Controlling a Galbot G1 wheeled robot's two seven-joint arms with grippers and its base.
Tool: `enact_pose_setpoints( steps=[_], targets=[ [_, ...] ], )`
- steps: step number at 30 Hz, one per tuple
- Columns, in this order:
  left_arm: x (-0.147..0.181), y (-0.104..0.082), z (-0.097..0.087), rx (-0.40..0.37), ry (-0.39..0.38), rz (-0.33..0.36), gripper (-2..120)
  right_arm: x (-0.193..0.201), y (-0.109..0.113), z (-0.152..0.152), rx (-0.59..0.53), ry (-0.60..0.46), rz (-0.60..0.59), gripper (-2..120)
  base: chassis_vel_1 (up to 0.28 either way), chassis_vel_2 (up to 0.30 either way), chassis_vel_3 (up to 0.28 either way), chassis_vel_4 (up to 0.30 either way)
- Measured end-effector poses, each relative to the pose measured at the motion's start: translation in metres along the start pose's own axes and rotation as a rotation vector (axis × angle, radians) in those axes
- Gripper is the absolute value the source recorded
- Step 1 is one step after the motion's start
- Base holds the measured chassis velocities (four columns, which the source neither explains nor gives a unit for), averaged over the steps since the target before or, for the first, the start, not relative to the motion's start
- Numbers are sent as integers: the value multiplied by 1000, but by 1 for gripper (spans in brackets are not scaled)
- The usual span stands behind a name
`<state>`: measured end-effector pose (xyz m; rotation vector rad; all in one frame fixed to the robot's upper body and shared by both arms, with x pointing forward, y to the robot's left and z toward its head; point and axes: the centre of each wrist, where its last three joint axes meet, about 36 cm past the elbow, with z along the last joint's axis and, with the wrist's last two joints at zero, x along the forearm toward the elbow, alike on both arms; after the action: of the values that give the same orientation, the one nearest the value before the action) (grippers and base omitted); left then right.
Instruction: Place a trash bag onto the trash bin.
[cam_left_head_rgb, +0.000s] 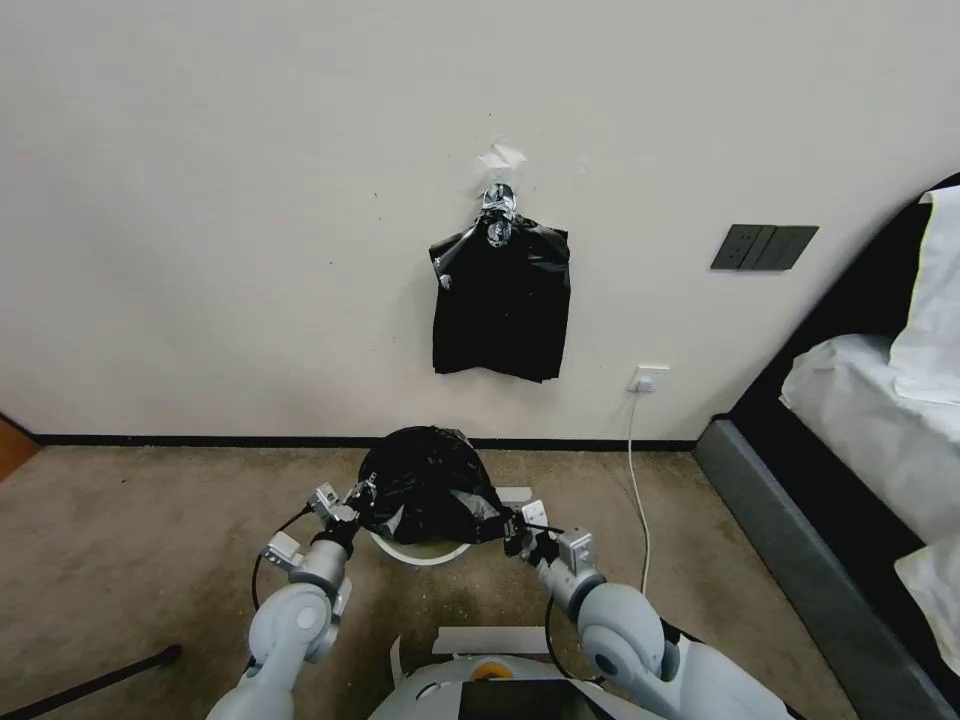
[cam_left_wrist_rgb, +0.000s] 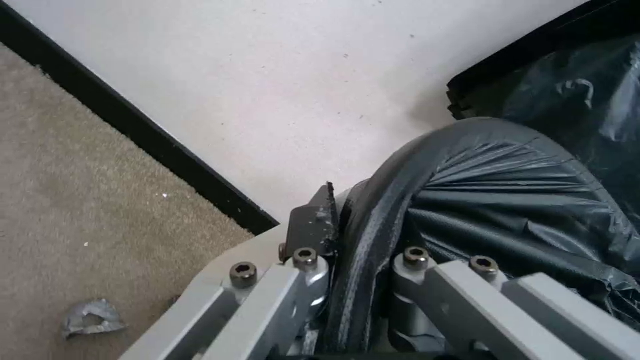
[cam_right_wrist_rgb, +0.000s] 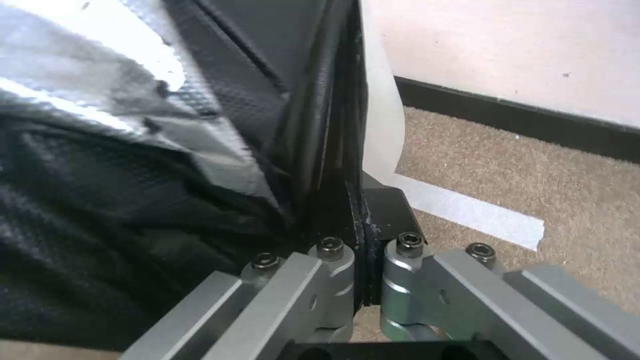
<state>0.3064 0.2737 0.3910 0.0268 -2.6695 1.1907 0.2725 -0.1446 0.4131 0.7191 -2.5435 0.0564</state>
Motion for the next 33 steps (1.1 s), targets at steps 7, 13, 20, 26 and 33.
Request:
enact_pose_setpoints(
  steps=[7,13,20,26,33],
  targets=[
    [2,8,0,-131,40,5,1,-13,-10,-3,24,-102,91,19,0,0,0,0],
    [3,12,1,-157,57,14,1,-16,-26,-8,33,-139,159,40,0,0,0,0],
    [4,14,4,-187,68,9,1,-15,-36,-16,36,-201,200,67,0,0,0,0],
    [7,20,7,-222,87,2,1,-9,-58,-42,93,-376,230,86,0,0,0,0],
    [5,22,13,-283,74,5,1,46,-39,-100,-133,-584,-70,100,0,0,0,0]
  ],
)
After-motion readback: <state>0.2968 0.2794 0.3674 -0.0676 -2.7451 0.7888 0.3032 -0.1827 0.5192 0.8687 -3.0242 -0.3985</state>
